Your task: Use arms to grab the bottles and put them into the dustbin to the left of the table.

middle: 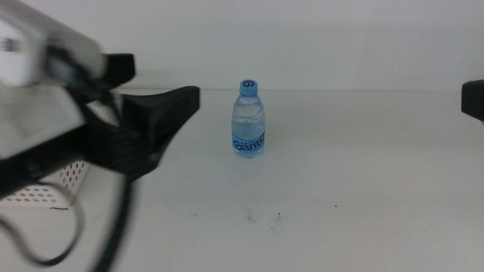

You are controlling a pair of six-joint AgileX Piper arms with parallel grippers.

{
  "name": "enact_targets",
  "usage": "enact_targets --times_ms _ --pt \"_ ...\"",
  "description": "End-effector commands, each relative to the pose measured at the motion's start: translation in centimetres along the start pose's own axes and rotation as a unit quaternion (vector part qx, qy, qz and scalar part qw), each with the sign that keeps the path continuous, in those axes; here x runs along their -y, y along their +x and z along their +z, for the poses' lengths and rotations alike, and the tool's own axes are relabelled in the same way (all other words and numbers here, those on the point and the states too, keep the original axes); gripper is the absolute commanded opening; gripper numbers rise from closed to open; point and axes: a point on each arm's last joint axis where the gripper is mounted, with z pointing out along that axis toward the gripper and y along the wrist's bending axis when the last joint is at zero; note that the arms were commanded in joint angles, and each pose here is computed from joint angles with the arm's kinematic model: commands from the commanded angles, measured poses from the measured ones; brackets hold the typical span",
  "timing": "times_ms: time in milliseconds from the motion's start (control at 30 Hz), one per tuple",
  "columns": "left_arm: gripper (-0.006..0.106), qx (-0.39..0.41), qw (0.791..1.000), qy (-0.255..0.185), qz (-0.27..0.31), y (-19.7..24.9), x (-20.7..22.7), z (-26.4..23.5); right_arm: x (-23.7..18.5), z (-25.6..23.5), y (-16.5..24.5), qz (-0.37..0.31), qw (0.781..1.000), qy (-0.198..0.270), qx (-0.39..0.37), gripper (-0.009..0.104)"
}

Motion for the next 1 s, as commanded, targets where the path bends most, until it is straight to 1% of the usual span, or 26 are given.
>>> enact_targets --times_ms 0,67,167,433,567,767,967 --pt "0.094 0.009 1.0 -0.011 -0.022 0.8 -0.3 1.5 0.1 -0.2 -0.3 0.001 1.0 0.006 0.009 0.09" --pt "0.094 0.005 0.999 -0.02 -0.026 1.7 -0.5 2.8 0.1 -0.2 -0.3 0.001 1.0 0.006 0.009 0.09" --pt "0.094 -0.01 0.999 -0.019 -0.024 3.1 -0.3 4.3 0.1 -0.2 -0.3 0.001 1.0 0.006 0.009 0.09" --pt "0.094 0.008 1.0 -0.023 -0.01 7.0 0.6 7.5 0.1 -0.2 -0.3 0.001 1.0 0.006 0.009 0.09" --pt "0.094 -0.018 0.999 -0.028 -0.004 9.2 0.6 8.4 0.1 -0.2 -0.3 0.001 1.0 0.006 0.009 0.09" --pt "0.094 -0.043 0.999 -0.03 -0.003 10.5 0.5 9.1 0.1 -0.2 -0.3 0.001 1.0 0.006 0.009 0.09" --pt "0.094 -0.042 0.999 -0.03 -0.007 10.4 0.6 9.1 0.1 -0.2 -0.3 0.001 1.0 0.006 0.009 0.09"
